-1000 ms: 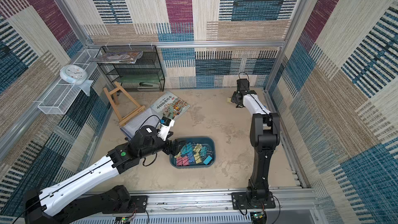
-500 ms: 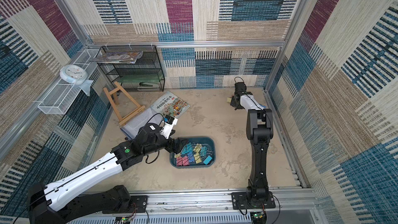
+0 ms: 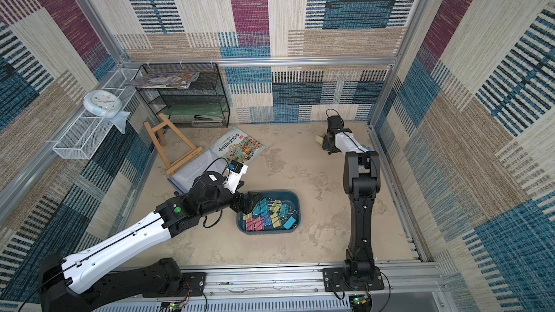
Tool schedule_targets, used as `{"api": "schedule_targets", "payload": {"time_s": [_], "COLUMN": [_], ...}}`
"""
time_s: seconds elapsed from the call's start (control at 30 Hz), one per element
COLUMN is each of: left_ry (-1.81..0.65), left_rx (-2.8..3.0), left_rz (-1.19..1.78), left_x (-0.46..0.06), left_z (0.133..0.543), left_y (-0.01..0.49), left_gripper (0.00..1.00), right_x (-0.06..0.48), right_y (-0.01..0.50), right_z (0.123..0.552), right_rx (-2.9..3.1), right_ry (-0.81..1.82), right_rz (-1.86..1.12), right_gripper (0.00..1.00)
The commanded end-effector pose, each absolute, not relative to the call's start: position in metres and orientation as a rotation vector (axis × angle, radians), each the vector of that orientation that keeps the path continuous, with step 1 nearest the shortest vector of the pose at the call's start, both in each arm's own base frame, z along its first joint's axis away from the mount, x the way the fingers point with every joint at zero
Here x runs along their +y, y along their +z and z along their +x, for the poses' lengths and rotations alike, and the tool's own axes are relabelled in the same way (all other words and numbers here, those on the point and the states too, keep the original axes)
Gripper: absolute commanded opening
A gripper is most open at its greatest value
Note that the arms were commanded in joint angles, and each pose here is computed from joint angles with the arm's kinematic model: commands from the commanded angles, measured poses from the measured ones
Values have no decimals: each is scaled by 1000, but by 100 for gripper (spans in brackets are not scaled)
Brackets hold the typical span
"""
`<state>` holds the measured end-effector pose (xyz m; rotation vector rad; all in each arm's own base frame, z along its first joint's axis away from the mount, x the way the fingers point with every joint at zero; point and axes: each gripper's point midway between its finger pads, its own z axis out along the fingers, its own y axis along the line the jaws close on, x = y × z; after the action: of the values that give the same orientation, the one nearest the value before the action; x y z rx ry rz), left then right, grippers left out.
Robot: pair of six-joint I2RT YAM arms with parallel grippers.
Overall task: Put the binder clips in the storage box
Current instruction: Pick up the binder clip at the center of the board, then place the binder clip in the storage box.
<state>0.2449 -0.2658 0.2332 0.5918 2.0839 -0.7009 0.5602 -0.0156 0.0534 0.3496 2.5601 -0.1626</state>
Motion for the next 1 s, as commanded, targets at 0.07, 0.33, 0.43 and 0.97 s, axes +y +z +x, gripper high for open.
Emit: {"api": "schedule_targets", "payload": {"time_s": [0.07,0.33,0.43,0.97], "left_ry": [-731,-738,-715,-814], "left_rx": [2056,2048,2034,2003], "left_rz": [586,582,563,469], "left_x": [-269,-265,-258,-275], "left_z": [245,241,241,253], "left_y": [240,244,244,244], "left_gripper": [99,99,99,99], "right_x": [-33,-5,30,174], "right_y": [90,154,181,178], "right_z": [538,467,429,228], "right_rx": [2494,2447,2419,2551], "right_ry": [-246,21,287,1162], "right_rz": [359,382,300,326], "right_gripper": [0,0,0,0]}}
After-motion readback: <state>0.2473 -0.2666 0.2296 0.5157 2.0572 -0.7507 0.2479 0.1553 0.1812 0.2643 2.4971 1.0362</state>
